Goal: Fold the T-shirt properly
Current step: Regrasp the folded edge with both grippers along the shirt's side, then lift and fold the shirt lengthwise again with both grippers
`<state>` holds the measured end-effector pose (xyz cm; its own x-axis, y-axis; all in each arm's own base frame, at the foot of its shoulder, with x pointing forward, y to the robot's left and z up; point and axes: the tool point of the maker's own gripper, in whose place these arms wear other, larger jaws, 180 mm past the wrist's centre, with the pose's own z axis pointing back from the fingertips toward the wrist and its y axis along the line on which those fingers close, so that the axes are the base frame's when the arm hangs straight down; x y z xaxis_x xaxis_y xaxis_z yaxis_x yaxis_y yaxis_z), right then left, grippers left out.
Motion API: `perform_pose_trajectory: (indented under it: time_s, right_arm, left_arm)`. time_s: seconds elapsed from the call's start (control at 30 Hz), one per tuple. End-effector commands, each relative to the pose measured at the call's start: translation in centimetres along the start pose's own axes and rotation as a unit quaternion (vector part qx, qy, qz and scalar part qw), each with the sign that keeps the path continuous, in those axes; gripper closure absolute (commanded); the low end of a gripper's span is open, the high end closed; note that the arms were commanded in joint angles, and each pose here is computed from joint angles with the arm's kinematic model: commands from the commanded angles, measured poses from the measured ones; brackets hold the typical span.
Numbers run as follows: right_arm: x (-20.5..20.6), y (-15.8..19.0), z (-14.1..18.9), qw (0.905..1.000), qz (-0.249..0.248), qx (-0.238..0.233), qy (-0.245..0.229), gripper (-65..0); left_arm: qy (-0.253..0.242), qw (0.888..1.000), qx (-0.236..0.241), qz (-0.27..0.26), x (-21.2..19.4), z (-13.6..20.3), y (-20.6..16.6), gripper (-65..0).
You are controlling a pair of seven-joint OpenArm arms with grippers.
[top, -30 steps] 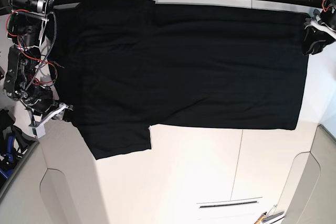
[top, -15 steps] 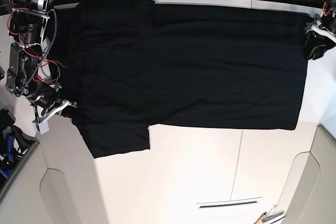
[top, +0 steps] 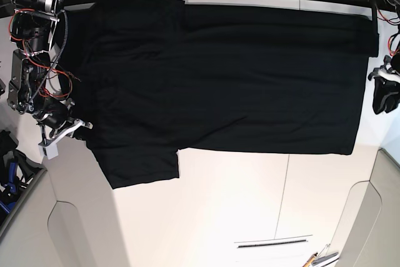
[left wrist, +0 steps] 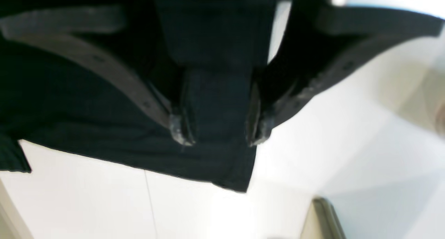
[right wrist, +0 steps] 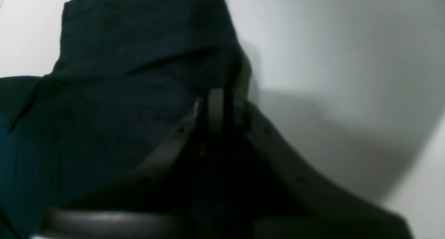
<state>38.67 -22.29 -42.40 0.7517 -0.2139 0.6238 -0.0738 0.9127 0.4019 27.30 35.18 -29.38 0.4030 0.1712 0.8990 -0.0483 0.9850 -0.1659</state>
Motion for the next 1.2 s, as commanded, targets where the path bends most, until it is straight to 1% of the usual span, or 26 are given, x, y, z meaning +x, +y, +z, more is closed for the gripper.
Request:
perform_pose_trajectory:
  time_s: [0.0,0.13,0.33,0.47,0.63,0.73,0.77,0.83,0.87,0.97,1.17]
  right_arm:
    - [1.1,-0.2,0.3,0.9999,0.009,-0.004,-0.004,0.0]
    - [1.1,-0.2,0.3,0.9999,0.009,-0.004,-0.004,0.0]
    - [1.1,-0.2,0.3,0.9999,0.009,-0.004,-0.004,0.0]
    - [1.1,-0.2,0.3,0.9999,0.009,-0.004,-0.004,0.0]
    - [1.0,-0.3,0.3,0.9999,0.010,-0.005,-0.003,0.0]
    - [1.0,-0.3,0.3,0.9999,0.010,-0.005,-0.003,0.0]
    - [1.1,-0.2,0.3,0.9999,0.010,-0.005,-0.003,0.0]
    - [1.1,-0.3,0.3,0.9999,0.010,-0.005,-0.003,0.0]
    - [1.0,-0.3,0.3,0.9999,0.010,-0.005,-0.003,0.0]
    - [1.0,-0.3,0.3,0.9999,0.010,-0.005,-0.003,0.0]
    - [1.0,-0.3,0.3,0.9999,0.010,-0.005,-0.003,0.0]
  left_arm:
    - [-0.019,1.000,-0.001,-0.008,1.8,-0.3,0.3,-27.2]
    - [0.004,1.000,-0.003,-0.011,1.2,-3.1,0.8,-27.2]
    - [0.037,0.999,0.012,-0.009,0.5,-8.2,1.7,-27.2]
    - [0.048,0.999,0.018,0.007,0.8,-11.2,2.1,-27.2]
    - [0.053,0.997,0.025,0.043,1.5,-14.4,2.9,-27.2]
    - [0.044,0.997,0.030,0.061,2.1,-15.6,3.2,-27.5]
    - [0.045,0.997,0.032,0.059,2.0,-15.9,3.3,-29.0]
    - [0.050,0.997,0.034,0.051,1.6,-16.5,3.2,-34.0]
    - [0.057,0.997,0.038,0.046,1.1,-16.8,3.2,-34.7]
    - [0.072,0.996,0.052,0.031,-0.3,-17.3,3.3,-34.7]
    - [0.088,0.995,0.040,0.028,-2.1,-17.9,1.8,-34.7]
